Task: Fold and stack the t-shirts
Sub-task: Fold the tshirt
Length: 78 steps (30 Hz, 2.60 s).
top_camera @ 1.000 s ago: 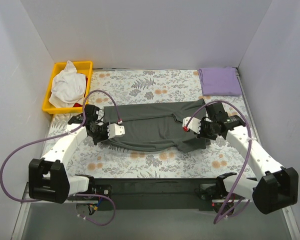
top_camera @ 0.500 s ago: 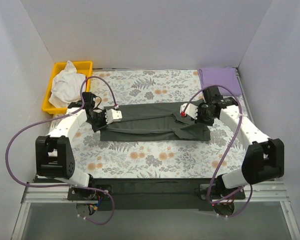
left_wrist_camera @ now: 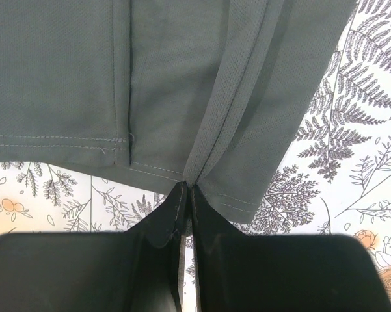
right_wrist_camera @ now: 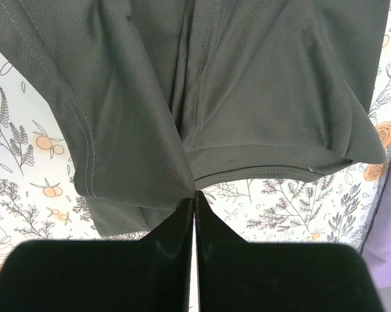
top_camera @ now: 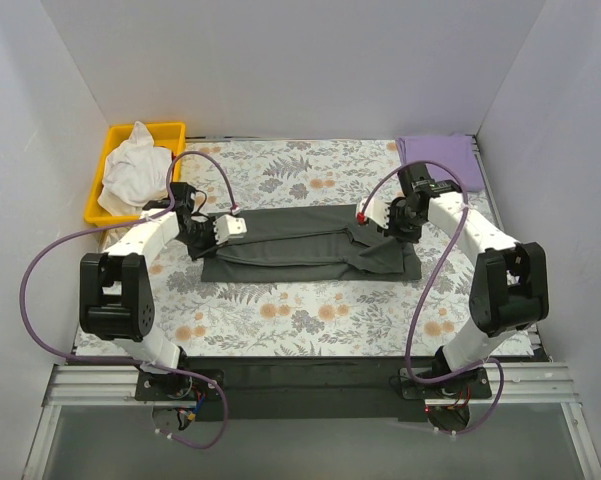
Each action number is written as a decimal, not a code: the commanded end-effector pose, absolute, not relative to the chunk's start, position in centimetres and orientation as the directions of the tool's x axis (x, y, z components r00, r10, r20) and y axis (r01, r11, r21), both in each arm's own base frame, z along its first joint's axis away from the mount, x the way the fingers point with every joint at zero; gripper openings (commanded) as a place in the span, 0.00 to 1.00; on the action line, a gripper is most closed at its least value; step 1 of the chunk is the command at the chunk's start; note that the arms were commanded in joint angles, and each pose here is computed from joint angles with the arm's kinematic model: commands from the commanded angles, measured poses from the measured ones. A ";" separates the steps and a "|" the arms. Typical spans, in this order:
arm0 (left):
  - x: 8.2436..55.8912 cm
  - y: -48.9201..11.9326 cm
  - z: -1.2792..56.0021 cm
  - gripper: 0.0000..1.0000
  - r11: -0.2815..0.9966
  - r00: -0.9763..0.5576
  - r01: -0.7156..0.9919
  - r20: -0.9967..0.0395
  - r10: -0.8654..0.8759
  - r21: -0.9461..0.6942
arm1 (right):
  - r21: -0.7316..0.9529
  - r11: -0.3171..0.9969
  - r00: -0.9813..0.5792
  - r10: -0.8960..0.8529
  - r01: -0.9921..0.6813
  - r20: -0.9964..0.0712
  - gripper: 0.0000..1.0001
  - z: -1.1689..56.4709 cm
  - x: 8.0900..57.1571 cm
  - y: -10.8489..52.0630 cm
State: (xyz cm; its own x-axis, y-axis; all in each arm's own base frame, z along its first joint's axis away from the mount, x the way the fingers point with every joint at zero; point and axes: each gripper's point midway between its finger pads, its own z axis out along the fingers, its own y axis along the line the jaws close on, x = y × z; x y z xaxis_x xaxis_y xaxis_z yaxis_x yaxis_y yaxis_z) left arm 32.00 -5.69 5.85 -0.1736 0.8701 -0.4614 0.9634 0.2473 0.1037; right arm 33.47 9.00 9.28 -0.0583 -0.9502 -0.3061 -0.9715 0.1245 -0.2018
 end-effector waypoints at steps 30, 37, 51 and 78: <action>35.7 -4.7 5.6 0.00 0.317 -0.208 0.935 -0.475 0.855 0.160 | -0.222 0.099 -0.031 -0.956 -0.970 -0.291 0.01 8.6 37.1 8.1; 35.7 -4.7 5.5 0.00 0.319 -0.209 0.934 -0.482 0.851 0.158 | -0.218 0.092 -0.023 -0.954 -0.972 -0.300 0.01 8.4 36.9 8.2; 37.5 -5.7 6.4 0.21 0.430 -0.289 0.892 -0.557 0.779 0.139 | -0.168 0.184 -0.126 -0.943 -0.968 -0.309 0.08 7.3 37.7 8.5; 30.9 -42.1 12.6 0.38 -0.228 0.534 0.845 -0.748 0.394 0.483 | 0.391 0.727 -0.820 -0.436 -0.564 -0.371 0.11 7.4 31.0 6.4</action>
